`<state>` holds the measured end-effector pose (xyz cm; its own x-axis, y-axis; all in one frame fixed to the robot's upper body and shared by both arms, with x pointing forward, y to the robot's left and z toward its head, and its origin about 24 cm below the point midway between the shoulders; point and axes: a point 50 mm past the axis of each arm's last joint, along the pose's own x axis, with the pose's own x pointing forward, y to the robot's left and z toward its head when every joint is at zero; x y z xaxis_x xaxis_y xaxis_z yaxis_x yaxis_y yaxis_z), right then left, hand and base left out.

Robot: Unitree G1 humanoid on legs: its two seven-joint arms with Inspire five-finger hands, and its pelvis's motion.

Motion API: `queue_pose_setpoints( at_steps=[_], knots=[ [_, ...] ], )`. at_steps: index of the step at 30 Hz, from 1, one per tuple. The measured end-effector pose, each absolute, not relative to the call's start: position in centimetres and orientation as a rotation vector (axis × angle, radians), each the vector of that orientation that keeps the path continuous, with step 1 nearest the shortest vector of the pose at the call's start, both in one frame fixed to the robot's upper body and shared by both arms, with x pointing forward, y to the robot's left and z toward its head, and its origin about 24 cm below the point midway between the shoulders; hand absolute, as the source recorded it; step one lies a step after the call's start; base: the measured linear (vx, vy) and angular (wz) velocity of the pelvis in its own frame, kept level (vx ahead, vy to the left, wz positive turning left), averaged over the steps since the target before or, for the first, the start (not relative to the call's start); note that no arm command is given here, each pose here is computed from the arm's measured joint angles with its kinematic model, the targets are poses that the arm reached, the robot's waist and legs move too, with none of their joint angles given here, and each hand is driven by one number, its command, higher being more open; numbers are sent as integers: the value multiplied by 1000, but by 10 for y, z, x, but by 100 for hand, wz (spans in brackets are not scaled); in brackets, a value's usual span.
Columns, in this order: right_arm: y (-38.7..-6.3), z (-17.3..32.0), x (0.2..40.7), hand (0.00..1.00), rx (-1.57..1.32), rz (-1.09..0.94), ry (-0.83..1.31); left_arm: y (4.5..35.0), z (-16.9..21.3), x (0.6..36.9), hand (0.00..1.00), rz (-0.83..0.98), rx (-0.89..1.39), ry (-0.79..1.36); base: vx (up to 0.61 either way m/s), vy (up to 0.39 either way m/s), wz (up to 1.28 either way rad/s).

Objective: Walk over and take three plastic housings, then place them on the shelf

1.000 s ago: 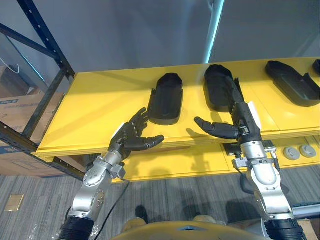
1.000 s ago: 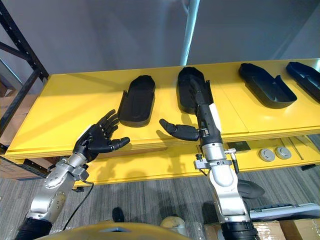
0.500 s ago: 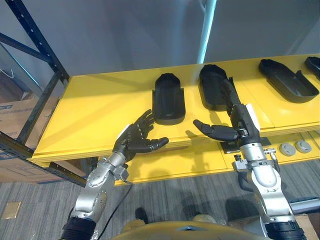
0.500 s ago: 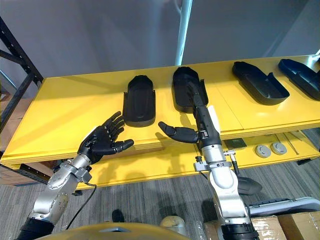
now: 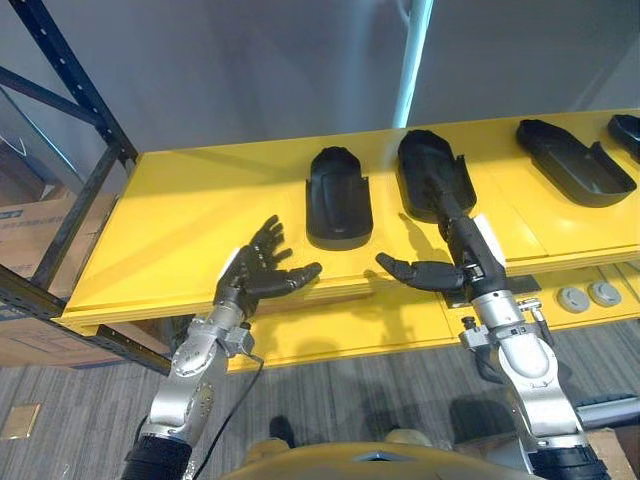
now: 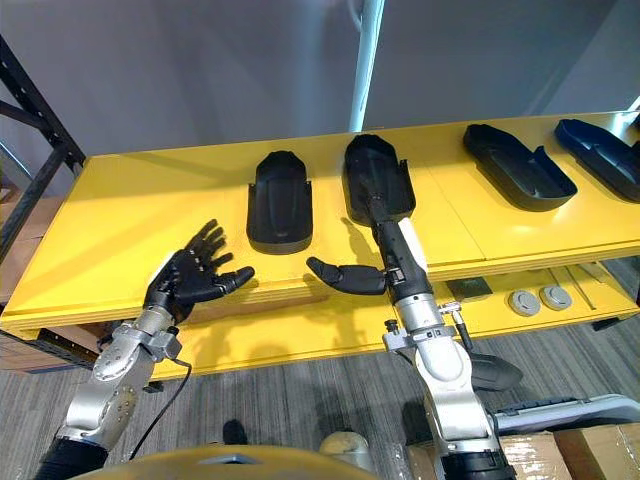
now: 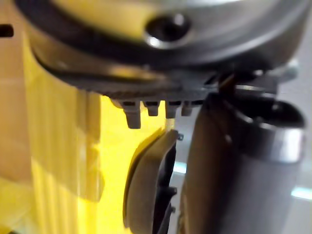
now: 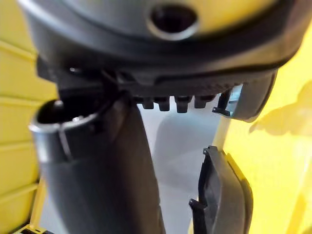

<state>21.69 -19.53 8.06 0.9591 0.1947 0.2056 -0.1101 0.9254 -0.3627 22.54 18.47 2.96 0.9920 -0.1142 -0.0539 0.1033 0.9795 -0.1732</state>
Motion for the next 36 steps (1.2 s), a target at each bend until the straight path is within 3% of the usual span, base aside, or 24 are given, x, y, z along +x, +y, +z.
queue_pose_setpoints(
  at_steps=[5,13,36],
  knots=[
    [-189,75,214,100,-402,189,-216,208,49,226,100,75,-141,-76,0,0,0],
    [-186,71,215,100,-446,177,-198,208,83,213,100,97,-176,-291,4,-1,2],
    [-199,40,239,100,-651,131,-80,204,87,204,100,59,-187,-315,9,1,11]
  ],
)
